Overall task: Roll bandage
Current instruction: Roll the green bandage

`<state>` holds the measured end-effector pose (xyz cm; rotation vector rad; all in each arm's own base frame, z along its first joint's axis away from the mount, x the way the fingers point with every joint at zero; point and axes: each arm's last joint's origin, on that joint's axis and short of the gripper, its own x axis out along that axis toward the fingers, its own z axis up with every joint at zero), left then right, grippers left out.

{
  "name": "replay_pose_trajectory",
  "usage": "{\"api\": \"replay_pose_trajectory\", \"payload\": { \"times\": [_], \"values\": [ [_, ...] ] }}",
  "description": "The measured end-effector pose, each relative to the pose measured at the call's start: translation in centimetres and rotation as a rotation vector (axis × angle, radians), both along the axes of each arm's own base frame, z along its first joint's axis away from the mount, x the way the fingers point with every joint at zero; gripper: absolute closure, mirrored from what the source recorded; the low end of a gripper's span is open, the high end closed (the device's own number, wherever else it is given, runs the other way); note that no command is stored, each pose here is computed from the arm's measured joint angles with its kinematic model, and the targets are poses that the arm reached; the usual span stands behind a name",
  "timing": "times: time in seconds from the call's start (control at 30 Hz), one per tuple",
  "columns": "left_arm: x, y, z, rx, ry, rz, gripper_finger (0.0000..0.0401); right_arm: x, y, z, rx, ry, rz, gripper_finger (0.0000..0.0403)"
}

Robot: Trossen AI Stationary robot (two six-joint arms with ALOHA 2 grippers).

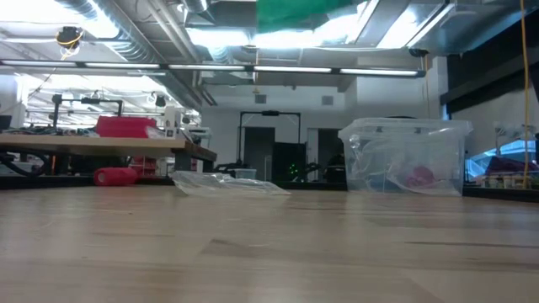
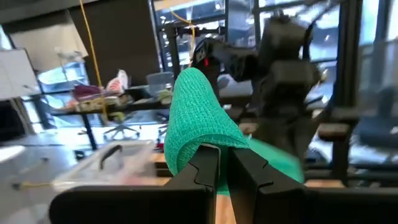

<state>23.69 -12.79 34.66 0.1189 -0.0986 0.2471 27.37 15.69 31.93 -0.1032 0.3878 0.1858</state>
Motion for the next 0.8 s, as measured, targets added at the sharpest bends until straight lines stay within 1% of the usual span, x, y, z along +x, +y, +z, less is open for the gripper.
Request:
{"api": "replay_pose_trajectory", "payload": {
  "times": [0.2, 0.37, 0.6, 0.7, 0.8],
  "values": [
    [0.1, 0.2, -0.6, 0.100, 0.083, 0.078, 0.0388, 0.2, 0.6, 0.9, 0.103, -0.059, 0.144, 0.0401],
    [0.7, 0.5, -1.8, 0.140, 0.162, 0.100, 0.0388, 0.3, 0.9, 1.8, 0.151, -0.113, 0.235, 0.0401],
    [2.1, 0.3, -3.4, 0.157, 0.213, 0.128, 0.0388, 0.3, 1.0, 3.9, 0.150, -0.165, 0.254, 0.0401],
    [2.5, 0.1, -3.9, 0.133, 0.217, 0.126, 0.0388, 0.4, 0.9, 5.0, 0.160, -0.199, 0.244, 0.0401],
    [2.9, -0.2, -4.6, 0.104, 0.225, 0.126, 0.0388, 0.5, 0.7, 5.9, 0.158, -0.231, 0.195, 0.0401]
  ]
}}
